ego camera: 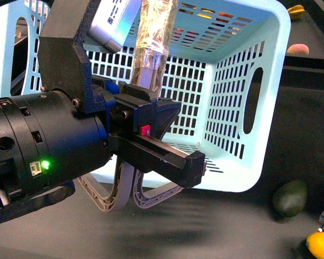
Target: Pick mango with right arm and hold basket with left
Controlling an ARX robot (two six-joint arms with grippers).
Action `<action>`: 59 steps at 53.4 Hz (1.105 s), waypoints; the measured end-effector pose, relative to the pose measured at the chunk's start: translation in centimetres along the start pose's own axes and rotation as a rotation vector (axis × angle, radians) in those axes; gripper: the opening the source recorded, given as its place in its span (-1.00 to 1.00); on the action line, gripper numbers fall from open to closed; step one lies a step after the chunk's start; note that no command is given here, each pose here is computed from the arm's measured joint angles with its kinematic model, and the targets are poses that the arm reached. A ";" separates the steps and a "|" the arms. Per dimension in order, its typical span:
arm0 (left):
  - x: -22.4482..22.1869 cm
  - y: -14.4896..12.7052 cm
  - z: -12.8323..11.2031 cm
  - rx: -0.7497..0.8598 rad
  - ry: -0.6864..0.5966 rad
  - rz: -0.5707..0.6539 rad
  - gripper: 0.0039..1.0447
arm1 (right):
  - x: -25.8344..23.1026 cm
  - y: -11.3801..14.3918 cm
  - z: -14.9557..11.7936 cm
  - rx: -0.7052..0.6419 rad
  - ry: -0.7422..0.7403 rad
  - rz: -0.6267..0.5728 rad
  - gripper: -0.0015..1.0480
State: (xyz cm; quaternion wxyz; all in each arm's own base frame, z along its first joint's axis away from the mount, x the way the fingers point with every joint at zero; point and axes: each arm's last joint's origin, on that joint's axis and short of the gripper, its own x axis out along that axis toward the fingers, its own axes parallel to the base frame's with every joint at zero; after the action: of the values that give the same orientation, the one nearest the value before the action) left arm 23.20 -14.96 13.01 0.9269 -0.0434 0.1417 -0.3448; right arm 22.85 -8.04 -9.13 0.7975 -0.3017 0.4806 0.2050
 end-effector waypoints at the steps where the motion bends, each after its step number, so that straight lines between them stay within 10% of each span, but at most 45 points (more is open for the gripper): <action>1: 0.0 0.0 0.0 0.000 0.000 0.000 -0.84 | 0.1 0.0 0.0 0.000 0.000 -0.001 0.85; 31: 0.0 0.0 0.0 0.000 0.000 0.000 -0.84 | 2.3 -1.0 -0.5 0.069 0.001 -0.023 0.84; 59: 0.0 0.0 0.0 0.000 0.000 0.000 -0.84 | 1.7 -0.6 0.0 0.161 -0.048 -0.008 0.31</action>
State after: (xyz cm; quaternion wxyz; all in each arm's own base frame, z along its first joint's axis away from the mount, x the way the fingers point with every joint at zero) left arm 23.20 -14.96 13.01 0.9270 -0.0434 0.1417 -0.3446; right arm 23.96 -8.45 -10.48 0.8313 -0.2335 0.4750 0.1696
